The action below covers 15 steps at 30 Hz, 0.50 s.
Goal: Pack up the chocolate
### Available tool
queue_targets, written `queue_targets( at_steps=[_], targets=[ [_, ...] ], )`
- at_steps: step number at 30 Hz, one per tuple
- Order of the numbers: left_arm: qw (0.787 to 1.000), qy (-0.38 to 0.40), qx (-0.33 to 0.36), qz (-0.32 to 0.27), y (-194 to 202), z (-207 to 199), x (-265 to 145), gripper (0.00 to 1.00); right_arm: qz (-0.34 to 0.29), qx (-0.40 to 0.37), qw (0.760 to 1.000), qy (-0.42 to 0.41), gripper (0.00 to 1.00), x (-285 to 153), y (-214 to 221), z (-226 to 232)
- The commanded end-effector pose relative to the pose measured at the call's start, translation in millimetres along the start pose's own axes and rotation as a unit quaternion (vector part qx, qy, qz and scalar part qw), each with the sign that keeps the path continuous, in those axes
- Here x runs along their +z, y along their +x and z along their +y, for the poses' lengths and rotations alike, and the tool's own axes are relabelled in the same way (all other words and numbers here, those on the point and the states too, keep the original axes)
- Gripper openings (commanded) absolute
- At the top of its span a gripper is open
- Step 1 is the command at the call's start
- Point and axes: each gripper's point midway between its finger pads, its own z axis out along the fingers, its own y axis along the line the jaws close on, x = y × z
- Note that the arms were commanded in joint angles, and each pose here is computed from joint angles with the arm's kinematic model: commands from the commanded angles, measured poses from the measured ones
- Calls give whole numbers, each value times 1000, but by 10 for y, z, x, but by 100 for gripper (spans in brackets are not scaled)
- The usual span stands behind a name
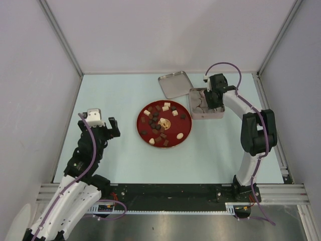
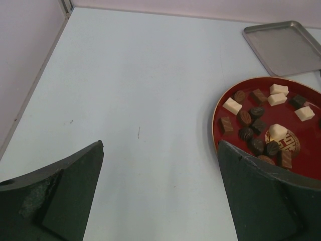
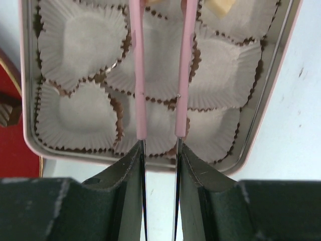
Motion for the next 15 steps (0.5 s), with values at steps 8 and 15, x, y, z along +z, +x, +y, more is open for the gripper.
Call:
queue_targets(
  at_steps=[8, 15],
  targets=[
    [1000, -3, 3, -12, -47, 4, 35, 100, -17, 2, 1000, 10, 6, 114, -281, -73],
    [1000, 1, 0, -13, -55, -11, 34, 100, 0, 8, 1000, 9, 10, 120, -163, -67]
  ],
)
